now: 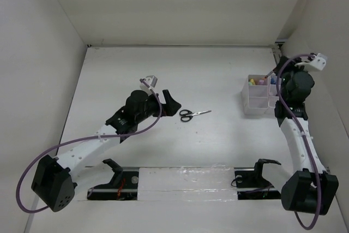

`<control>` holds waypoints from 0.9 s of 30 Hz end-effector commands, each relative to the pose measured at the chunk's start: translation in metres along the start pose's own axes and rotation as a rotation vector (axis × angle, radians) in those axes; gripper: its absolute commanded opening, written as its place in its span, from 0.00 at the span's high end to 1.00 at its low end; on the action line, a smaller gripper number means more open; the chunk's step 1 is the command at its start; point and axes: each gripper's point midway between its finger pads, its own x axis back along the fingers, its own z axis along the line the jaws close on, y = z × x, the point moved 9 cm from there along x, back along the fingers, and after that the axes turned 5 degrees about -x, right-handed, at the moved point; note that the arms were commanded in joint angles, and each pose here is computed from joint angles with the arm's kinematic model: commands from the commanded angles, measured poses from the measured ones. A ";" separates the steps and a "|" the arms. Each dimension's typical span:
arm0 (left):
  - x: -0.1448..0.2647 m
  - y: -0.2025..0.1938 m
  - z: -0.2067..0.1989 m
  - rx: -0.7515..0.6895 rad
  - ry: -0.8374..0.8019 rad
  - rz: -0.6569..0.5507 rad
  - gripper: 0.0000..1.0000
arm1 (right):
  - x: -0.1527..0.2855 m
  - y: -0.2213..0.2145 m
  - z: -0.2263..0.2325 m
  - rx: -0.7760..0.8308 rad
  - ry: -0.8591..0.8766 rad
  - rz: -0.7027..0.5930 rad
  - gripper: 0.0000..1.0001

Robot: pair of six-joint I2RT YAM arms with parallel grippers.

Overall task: Sort the stationery into containers
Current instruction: Place the pen in the storage box.

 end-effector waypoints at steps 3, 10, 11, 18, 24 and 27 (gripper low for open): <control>0.008 0.001 0.001 0.021 0.008 -0.035 0.00 | -0.006 0.015 -0.036 0.053 -0.218 -0.163 1.00; 0.024 0.003 -0.010 0.020 -0.109 -0.062 0.00 | -0.026 0.000 -0.070 0.064 -0.301 -0.149 1.00; 0.024 0.004 -0.012 0.019 -0.123 -0.066 0.00 | -0.028 -0.004 -0.072 0.067 -0.307 -0.136 1.00; 0.016 -0.001 -0.014 0.017 -0.164 -0.025 0.00 | -0.040 -0.022 -0.105 0.119 -0.416 -0.078 1.00; 0.013 0.000 -0.017 0.013 -0.198 -0.019 0.00 | -0.050 -0.021 -0.124 0.128 -0.468 -0.074 1.00; 0.009 -0.006 -0.014 0.004 -0.199 0.002 0.00 | -0.053 -0.024 -0.128 0.121 -0.473 -0.065 1.00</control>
